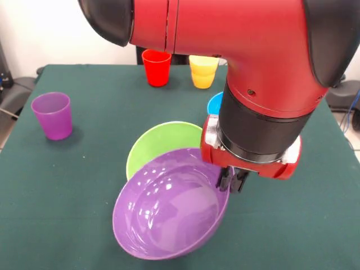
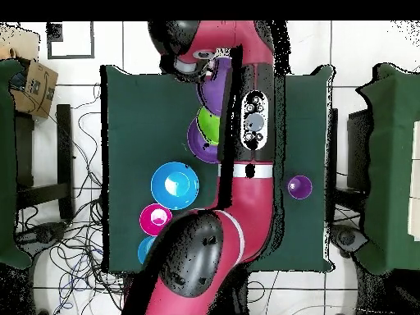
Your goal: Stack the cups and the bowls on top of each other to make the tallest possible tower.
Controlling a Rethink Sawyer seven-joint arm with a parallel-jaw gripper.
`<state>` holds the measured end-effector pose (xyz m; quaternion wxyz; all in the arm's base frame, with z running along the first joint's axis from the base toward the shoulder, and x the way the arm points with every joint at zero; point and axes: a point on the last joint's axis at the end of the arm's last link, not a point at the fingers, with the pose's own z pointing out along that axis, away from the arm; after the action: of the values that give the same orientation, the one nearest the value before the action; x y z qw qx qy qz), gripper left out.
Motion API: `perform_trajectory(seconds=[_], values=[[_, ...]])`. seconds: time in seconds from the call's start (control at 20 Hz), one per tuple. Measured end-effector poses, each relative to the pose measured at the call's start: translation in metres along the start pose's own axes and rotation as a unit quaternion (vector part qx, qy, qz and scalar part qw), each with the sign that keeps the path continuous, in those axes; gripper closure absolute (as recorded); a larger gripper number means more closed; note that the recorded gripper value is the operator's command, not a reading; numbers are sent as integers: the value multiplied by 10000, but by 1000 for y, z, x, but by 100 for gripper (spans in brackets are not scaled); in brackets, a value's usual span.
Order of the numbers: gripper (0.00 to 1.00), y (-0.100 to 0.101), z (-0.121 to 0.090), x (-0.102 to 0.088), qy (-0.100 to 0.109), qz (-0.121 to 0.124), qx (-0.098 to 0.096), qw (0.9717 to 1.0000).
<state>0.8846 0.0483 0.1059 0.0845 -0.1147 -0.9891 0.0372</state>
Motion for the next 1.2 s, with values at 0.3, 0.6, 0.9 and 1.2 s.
perform_trajectory(seconds=[0.3,0.6,0.9,1.2], values=[[100,3,-9,-15,-1257,-387,-877,9874],[100,-12,-20,-21,-2160,-428,-1254,9674],[100,-23,-25,-2,-2035,-504,-1173,9707],[100,-29,-27,17,-1858,-596,-1041,9752]])
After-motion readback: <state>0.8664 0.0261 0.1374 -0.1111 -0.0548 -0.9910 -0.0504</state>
